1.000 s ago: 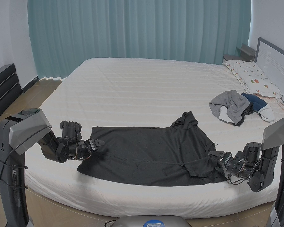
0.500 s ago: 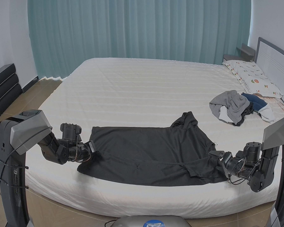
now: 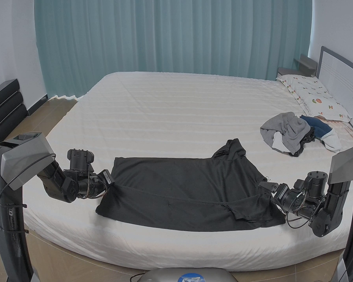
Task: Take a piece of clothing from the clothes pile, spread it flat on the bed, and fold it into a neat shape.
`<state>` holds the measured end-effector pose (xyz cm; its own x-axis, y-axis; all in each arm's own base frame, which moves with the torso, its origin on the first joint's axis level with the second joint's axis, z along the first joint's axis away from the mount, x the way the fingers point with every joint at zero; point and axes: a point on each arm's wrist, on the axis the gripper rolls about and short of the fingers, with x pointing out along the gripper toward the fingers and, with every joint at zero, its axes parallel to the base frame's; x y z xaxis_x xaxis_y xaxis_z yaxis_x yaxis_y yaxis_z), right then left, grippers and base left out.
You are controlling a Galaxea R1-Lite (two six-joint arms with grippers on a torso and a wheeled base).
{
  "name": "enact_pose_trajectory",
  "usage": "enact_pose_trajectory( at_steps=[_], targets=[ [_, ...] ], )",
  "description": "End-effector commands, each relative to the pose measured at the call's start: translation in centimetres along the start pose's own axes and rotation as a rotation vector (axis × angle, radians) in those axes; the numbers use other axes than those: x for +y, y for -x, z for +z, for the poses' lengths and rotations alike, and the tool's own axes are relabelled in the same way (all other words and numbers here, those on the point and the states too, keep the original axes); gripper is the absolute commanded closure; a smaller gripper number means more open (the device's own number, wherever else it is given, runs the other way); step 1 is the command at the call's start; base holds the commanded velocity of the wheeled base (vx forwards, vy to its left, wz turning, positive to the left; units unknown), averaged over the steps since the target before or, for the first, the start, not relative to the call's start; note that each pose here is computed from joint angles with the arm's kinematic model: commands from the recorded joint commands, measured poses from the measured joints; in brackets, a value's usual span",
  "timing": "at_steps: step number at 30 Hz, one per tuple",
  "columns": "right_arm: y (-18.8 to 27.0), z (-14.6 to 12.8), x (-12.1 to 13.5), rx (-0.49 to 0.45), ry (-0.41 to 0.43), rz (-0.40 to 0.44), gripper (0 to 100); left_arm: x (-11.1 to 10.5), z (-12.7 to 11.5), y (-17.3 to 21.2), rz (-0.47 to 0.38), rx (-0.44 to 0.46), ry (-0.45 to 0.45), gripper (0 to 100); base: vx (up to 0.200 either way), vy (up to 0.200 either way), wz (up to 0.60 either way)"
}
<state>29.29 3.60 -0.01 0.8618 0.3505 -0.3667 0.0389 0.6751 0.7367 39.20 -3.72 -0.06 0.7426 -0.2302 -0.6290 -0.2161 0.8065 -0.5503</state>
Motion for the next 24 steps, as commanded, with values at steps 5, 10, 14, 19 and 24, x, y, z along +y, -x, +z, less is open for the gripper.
enact_pose_trajectory(
  at_steps=[5, 10, 14, 19, 24],
  targets=[
    [-1.3, 1.0, -0.9, 0.003, 0.106, -0.040, 0, 0.0, -0.2, 0.6, 0.002, 0.004, 0.001, 100, 0.000, 0.000, 0.00],
    [-2.9, 1.4, -1.3, 0.009, 0.125, -0.049, 0, 0.1, -0.4, 0.7, 0.007, 0.010, 0.002, 100, 0.000, 0.000, 0.00],
    [-4.6, 1.0, -2.3, 0.039, 0.178, -0.070, 0, 0.1, -0.4, 0.7, 0.008, 0.011, 0.003, 100, 0.000, 0.000, 0.00],
    [-5.1, 0.2, -3.6, 0.071, 0.252, -0.089, 0, 0.1, -0.4, 0.7, 0.009, 0.013, 0.003, 100, 0.000, 0.000, 0.00],
    [-5.1, 0.1, -3.8, 0.079, 0.292, -0.088, 0, 0.2, -0.5, 0.7, 0.010, 0.014, 0.003, 100, 0.000, 0.000, 0.00]
  ],
)
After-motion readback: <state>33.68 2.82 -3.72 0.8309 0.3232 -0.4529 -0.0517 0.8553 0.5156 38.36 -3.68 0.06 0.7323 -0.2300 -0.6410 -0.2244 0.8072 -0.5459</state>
